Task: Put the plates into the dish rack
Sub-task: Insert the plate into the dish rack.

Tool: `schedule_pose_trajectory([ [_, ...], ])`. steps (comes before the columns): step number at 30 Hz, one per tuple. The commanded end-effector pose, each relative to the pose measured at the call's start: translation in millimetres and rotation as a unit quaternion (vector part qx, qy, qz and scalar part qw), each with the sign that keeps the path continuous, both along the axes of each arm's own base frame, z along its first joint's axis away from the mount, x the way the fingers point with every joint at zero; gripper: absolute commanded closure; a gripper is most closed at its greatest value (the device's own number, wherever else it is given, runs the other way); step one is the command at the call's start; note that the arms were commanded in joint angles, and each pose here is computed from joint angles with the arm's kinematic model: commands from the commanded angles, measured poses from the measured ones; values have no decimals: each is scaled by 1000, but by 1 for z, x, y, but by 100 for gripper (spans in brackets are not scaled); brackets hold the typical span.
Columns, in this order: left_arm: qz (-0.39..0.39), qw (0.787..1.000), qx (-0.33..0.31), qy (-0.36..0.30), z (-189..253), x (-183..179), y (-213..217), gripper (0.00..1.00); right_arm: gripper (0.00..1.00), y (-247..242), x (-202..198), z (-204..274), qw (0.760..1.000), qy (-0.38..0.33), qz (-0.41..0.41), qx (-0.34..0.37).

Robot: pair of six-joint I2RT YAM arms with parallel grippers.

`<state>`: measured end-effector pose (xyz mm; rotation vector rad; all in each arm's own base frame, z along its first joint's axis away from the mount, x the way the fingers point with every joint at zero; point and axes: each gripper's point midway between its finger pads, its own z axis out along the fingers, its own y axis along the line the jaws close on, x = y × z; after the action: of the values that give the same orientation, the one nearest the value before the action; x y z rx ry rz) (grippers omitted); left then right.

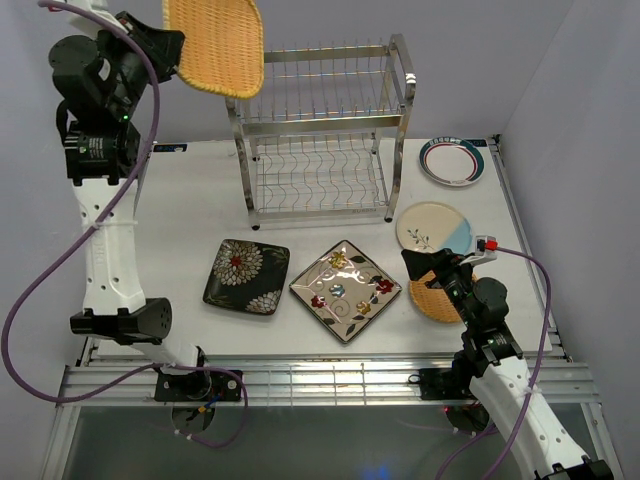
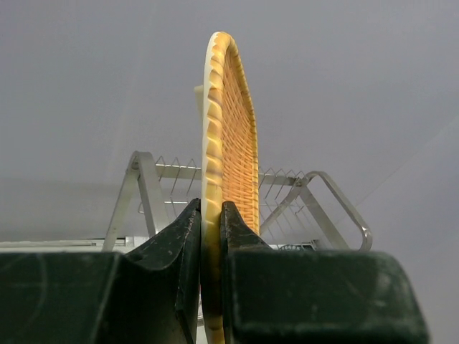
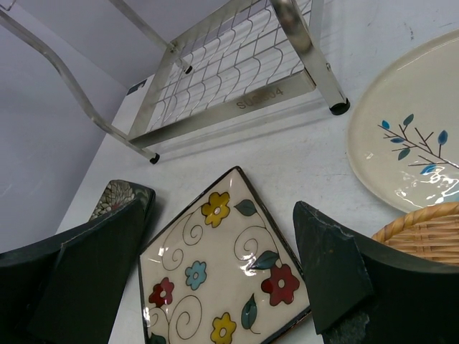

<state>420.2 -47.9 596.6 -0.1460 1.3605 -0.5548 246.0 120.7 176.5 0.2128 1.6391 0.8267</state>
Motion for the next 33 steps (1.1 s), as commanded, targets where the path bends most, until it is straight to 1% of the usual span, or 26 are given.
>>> schedule_pose_trajectory([
  [1, 47, 998, 6, -49, 27, -3, -8, 100, 10, 3, 1, 21, 999, -32, 5, 13],
  [5, 77, 995, 12, -55, 23, 11, -16, 100, 10, 2, 1, 20, 999, -29, 2, 12],
  [6, 76, 995, 21, -57, 23, 12, -24, 100, 10, 1, 2, 19, 1000, -29, 2, 11],
  [8, 100, 993, 25, -64, 23, 17, -23, 100, 10, 1, 2, 19, 1000, -29, 1, 11],
  [15, 134, 987, 38, -80, 24, 22, -23, 100, 10, 0, 3, 17, 1000, -25, -2, 10],
  [16, 137, 986, 37, -91, 29, 20, -23, 100, 10, 0, 4, 17, 1000, -25, -2, 9],
  [20, 159, 979, 63, -106, 31, 24, -26, 100, 10, 1, 5, 15, 1000, -21, -1, 8],
  [26, 164, 977, 90, -106, 20, 40, -47, 100, 10, 1, 7, 12, 1000, -18, -2, 6],
  [30, 163, 976, 94, -114, 20, 43, -62, 100, 10, 2, 7, 12, 1000, -17, -2, 4],
  [32, 180, 970, 117, -116, 19, 43, -66, 100, 10, 1, 7, 12, 1000, -17, -2, 4],
  [33, 182, 968, 120, -120, 19, 44, -75, 100, 10, 1, 7, 11, 1000, -17, -2, 3],
])
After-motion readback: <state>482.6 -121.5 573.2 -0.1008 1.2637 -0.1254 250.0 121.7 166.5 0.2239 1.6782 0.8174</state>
